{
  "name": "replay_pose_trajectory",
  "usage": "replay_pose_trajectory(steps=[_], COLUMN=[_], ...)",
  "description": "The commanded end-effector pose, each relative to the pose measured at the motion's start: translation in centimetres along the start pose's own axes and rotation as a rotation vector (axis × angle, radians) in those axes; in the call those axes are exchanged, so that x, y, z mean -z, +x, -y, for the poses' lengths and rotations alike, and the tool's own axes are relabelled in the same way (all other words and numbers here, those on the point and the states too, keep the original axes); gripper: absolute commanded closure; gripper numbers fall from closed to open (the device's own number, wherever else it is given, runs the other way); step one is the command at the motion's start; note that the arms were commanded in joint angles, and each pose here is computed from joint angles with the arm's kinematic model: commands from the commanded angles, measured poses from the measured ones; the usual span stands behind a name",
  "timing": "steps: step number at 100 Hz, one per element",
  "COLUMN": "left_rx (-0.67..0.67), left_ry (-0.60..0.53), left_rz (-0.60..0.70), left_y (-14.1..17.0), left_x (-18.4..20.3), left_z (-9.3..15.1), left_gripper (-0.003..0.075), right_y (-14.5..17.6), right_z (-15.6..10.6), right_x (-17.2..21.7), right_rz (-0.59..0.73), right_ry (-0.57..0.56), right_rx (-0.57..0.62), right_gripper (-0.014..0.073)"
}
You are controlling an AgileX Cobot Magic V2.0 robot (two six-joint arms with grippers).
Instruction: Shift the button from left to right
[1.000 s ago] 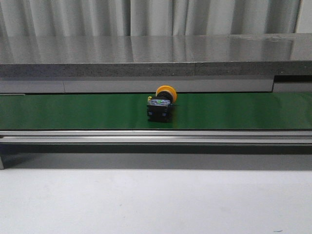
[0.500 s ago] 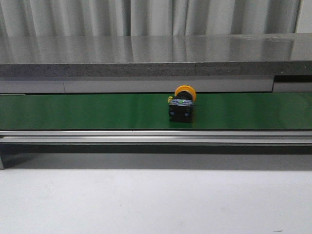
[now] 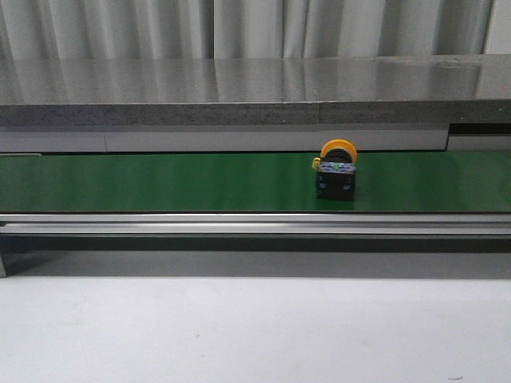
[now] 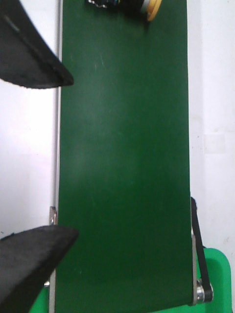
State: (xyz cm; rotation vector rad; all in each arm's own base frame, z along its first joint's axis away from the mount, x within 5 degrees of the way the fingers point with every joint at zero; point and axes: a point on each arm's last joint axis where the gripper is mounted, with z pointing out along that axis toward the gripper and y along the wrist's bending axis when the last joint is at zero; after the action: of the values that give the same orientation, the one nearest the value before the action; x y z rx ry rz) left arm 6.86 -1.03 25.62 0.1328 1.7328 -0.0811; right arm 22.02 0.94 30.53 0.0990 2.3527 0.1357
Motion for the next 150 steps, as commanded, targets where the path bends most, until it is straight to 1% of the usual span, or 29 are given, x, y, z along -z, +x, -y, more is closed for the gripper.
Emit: replay_pose_trajectory(steps=[1,12,23,50,68,85,110,117,124,129,136,141,150], left_rx=[0.015,0.015,0.015,0.015,0.015,0.015,0.015,0.015,0.015,0.015,0.015,0.015,0.015], left_ry=[-0.006,-0.006,-0.006,-0.006,-0.006,-0.006,-0.006,-0.006,-0.006,-0.006,-0.006,-0.006,-0.006], left_rz=[0.100,0.100,0.100,0.100,0.100,0.100,0.100,0.100,0.100,0.100,0.100,0.100,0.100], left_y=[-1.6,-1.6,-1.6,-1.6,-1.6,-1.6,-1.6,-1.6,-1.6,-1.6,-1.6,-1.6,-1.6], left_x=[0.2,0.2,0.2,0.2,0.2,0.2,0.2,0.2,0.2,0.2,0.2,0.2,0.2], left_z=[-0.1,-0.1,-0.1,-0.1,-0.1,-0.1,-0.1,-0.1,-0.1,-0.1,-0.1,-0.1,-0.1], left_gripper=[0.0715,0.0715,0.0715,0.0715,0.0715,0.0715,0.0715,0.0715,0.0715,0.0715,0.0715,0.0715,0.0715], right_y=[-1.9,-2.2,-2.8,-4.2,-4.4,-3.8,-2.7,-2.5,-2.4,-2.4,-2.5,-2.8,-3.8], right_z=[-0.9,-2.1,-3.1,-5.5,-7.3,-7.5,-7.4,-7.4,-7.4,-7.3,-7.3,-7.2,-7.1], right_x=[0.8,-0.4,-2.0,-5.9,-8.6,-11.0,-13.0,-13.2,-13.2,-13.1,-12.8,-12.4,-11.6], right_rz=[0.116,0.081,0.057,-0.014,-0.067,-0.132,-0.212,-0.226,-0.238,-0.239,-0.235,-0.237,-0.239], right_ry=[-0.035,-0.068,-0.100,-0.141,-0.162,-0.150,-0.134,-0.132,-0.130,-0.130,-0.128,-0.122,-0.103], right_rx=[0.015,0.040,0.038,0.065,0.098,0.102,0.105,0.105,0.106,0.107,0.116,0.129,0.168], right_gripper=[0.0046,0.0046,0.0046,0.0046,0.0046,0.0046,0.0048,0.0095,0.0203,0.0302,0.0396,0.0418,0.0418])
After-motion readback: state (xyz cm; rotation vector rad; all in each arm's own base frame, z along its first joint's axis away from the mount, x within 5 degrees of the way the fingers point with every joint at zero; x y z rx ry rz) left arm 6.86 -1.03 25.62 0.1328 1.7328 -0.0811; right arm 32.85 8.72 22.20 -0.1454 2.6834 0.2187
